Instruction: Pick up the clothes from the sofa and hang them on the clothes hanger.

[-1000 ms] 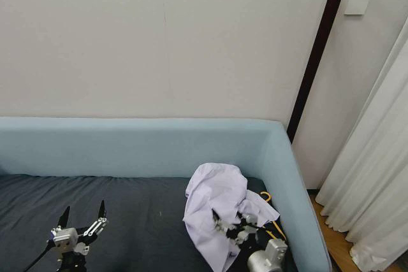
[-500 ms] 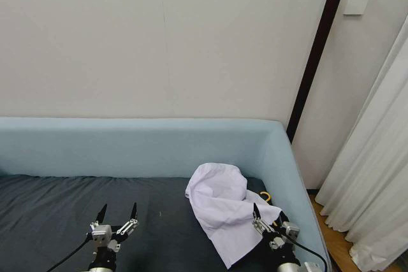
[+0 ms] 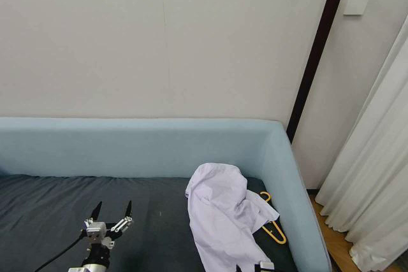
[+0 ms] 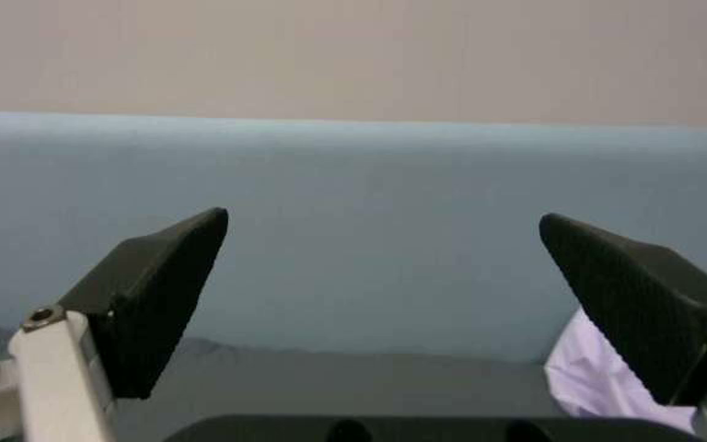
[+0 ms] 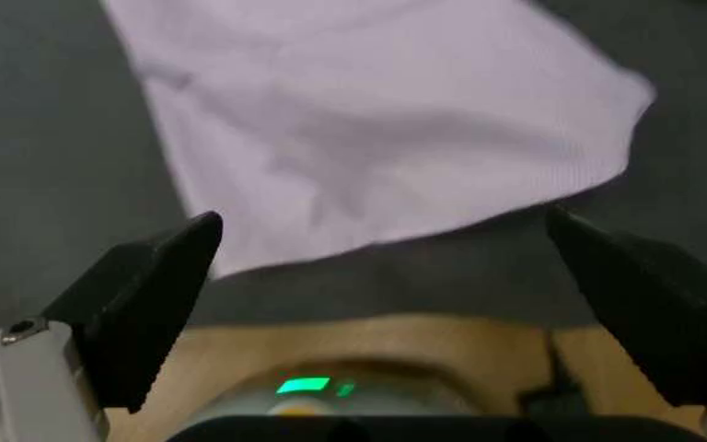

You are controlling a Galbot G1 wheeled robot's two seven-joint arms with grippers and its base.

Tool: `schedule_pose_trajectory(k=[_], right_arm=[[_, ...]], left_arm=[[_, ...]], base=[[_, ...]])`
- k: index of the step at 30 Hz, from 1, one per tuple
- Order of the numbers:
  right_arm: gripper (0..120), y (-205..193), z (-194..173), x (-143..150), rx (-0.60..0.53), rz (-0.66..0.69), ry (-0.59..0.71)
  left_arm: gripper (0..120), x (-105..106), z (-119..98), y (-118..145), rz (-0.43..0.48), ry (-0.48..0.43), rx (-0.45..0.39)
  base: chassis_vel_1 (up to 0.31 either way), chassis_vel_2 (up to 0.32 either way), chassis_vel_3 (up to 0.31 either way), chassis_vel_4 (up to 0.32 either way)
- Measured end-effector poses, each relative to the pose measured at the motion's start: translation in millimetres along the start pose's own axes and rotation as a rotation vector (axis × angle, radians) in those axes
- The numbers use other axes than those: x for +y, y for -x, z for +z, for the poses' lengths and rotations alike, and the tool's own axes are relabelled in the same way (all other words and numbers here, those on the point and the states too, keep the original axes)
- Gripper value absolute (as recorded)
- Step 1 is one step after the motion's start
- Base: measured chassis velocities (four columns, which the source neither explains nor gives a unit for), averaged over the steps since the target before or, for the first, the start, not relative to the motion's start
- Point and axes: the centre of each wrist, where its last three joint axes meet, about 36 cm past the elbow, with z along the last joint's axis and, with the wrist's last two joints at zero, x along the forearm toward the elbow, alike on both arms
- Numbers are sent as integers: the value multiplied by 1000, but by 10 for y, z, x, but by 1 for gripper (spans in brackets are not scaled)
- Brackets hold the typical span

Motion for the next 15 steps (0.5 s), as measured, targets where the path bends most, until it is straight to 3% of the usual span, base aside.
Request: schedule_pose_trajectory(k=[4, 9, 12, 15], right_arm=[[100, -374, -433, 87, 95, -123, 45], [100, -424, -716, 67, 27, -196, 29], [100, 138, -1052, -114, -167, -183, 87], [100, 691, -1269, -261, -203, -162, 147]], left_arm=[[100, 143, 23, 20, -38, 20, 7], [100, 256, 13, 13, -77, 37, 11], [100, 291, -13, -74, -102, 57, 13], [100, 263, -25, -200, -118, 66, 14]], base=[[0, 0, 0, 0], [0, 0, 0, 0], [0, 0, 0, 0], [0, 0, 0, 0]])
